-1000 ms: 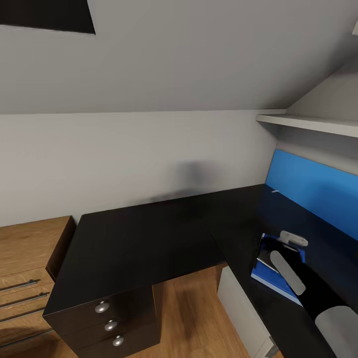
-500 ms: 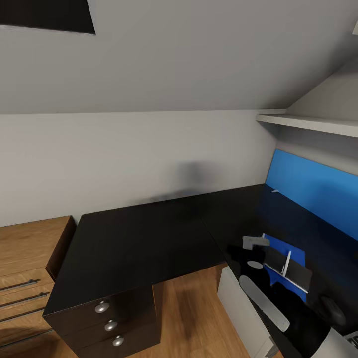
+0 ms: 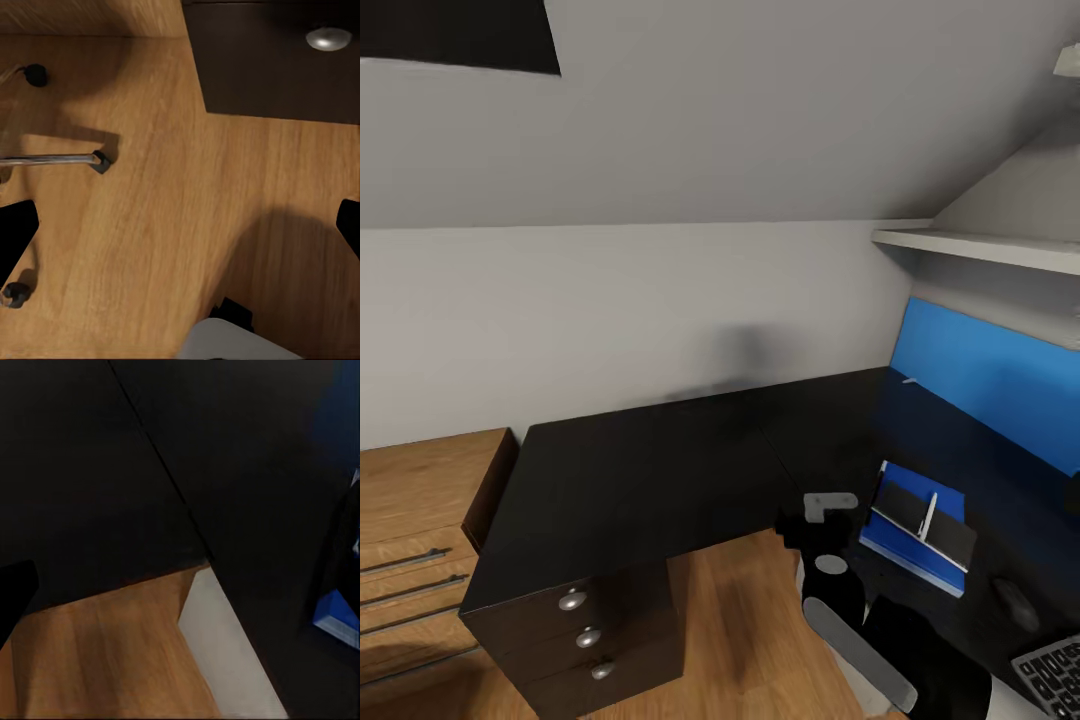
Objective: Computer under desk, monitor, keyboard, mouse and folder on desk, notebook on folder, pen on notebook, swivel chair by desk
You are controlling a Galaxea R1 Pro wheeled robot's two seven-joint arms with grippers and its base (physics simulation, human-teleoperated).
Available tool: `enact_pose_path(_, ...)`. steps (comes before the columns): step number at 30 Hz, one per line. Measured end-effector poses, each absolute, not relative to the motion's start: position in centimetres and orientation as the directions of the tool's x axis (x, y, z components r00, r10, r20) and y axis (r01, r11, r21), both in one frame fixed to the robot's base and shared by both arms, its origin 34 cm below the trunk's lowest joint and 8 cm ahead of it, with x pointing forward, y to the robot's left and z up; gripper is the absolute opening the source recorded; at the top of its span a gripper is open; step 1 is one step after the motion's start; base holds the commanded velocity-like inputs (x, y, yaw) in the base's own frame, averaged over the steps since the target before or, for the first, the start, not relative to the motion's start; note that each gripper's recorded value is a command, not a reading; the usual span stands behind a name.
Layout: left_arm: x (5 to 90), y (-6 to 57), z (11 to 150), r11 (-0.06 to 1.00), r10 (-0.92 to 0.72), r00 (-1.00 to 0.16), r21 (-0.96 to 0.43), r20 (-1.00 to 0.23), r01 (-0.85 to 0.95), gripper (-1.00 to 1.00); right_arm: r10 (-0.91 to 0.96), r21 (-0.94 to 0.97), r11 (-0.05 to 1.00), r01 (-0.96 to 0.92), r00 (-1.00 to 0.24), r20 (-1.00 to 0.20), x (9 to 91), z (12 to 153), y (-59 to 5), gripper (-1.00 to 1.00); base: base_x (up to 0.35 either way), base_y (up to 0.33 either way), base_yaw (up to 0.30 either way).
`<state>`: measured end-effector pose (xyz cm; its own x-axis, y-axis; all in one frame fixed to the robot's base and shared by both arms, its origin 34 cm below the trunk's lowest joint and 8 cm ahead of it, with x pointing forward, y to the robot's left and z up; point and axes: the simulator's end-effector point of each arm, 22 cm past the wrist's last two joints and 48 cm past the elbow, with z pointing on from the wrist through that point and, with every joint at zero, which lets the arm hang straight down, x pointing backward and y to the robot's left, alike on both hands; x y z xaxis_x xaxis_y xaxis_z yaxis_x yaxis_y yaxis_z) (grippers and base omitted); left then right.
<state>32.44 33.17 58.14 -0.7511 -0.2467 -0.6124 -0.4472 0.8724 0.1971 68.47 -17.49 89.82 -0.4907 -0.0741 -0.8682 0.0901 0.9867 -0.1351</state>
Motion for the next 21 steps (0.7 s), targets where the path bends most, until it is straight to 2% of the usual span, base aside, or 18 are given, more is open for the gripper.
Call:
enact_pose_path(7,32.2,33.2,58.0,0.873,-0.246,-0.756,0.201,-0.606,-0.445,1.00,-0.074,-0.135,0.987,0.089,-0.491,-0.868,68.5,89.8,-17.4,1.00,-0.336,0.000,0.129)
enact_pose_path(21,31.2,33.4,57.6,0.871,-0.245,-0.770,0.216,-0.589,-0.442,1.00,-0.080,-0.145,0.986,0.088,-0.510,-0.857,68.3,88.7,-16.9,1.00,-0.337,0.000,0.255)
